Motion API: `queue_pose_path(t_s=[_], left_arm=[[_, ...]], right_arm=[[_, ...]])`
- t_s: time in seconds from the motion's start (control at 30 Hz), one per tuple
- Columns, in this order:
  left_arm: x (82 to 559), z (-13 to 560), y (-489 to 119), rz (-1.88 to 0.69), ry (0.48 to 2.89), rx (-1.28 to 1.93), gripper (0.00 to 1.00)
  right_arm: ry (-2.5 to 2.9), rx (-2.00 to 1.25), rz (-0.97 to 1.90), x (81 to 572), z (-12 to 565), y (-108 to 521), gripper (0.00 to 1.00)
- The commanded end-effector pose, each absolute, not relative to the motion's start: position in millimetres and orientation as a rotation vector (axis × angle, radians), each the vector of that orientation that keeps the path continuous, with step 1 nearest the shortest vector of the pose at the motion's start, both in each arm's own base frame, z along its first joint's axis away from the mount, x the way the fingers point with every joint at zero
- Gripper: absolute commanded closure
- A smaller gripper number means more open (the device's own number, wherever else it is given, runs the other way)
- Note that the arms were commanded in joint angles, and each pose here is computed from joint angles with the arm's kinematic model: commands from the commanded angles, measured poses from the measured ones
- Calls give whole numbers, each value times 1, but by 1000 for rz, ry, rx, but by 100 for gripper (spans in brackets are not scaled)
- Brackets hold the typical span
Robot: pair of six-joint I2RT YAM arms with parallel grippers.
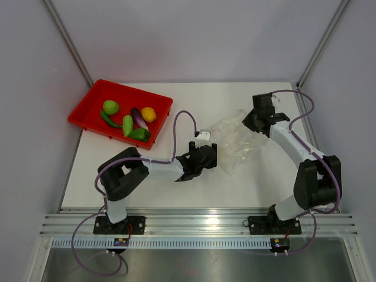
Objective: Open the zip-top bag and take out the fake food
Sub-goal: Adjust the zipper food storage bag at the center of the board.
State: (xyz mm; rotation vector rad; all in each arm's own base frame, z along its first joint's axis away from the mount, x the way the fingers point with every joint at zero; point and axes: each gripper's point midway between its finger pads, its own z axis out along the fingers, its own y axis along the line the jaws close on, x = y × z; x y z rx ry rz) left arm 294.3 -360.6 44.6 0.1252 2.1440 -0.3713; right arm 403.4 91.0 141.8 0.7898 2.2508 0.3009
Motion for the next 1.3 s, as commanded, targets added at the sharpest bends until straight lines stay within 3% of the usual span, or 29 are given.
queue_pose_path(t_s=[0.0, 0.37, 0.73, 0.9, 1.27], left_arm=[[303, 63, -368, -421, 2101, 85, 31], [305, 66, -367, -429, 2092, 79, 31], [293, 81, -353, -459, 2015, 189, 33], [287, 93, -359, -512, 1980, 275, 39], [282, 66, -395, -599, 2008, 423, 37]], right_arm=[[2170, 804, 320, 404, 167, 86, 100], [2305, 877, 189, 419, 106, 75, 100], [2319, 940, 78, 424, 81, 50, 100], [2356, 956, 17, 424, 70, 45, 100], [2357, 924, 94, 427, 73, 54, 99]])
